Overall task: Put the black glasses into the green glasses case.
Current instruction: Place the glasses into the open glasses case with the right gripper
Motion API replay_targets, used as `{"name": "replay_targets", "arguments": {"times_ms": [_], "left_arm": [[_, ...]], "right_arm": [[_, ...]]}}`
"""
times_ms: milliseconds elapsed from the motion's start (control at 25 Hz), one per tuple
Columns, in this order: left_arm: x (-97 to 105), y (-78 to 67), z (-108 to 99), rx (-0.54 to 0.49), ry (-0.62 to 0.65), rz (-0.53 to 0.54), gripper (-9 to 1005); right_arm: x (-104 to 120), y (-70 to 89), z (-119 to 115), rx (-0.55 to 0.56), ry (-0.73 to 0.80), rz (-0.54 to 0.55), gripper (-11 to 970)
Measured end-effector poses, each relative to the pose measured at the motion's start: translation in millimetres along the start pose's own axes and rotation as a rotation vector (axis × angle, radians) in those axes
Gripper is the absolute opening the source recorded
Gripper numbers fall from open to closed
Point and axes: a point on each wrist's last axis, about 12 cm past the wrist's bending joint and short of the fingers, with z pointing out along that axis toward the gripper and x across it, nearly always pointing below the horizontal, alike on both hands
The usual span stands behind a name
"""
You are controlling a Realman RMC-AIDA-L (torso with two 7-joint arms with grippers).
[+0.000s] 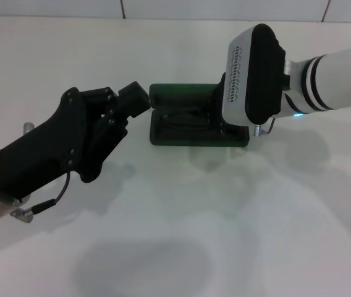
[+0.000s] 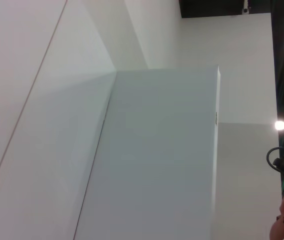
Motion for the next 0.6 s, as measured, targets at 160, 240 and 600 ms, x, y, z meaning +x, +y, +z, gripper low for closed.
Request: {"name": "replay_targets", "arguments": {"times_ms": [160,240,600], "left_arm": [[1.0,-0.6,0.9,0.001,-0.002,-0.002,36],[1.1,-0.7,1.0,0.001,-0.002,-0.003,36],[2.6,-0.3,1.7,-0.006,0.003,-0.005,35]], "right_arm": [[1.7,-0.2,1.1,0.003,0.003,0.011,85],[2.4,-0.2,1.3,0.002,0.005,0.018,86],[5.2,-0.9,2.0,0.012,0.011,0.027,87]]}}
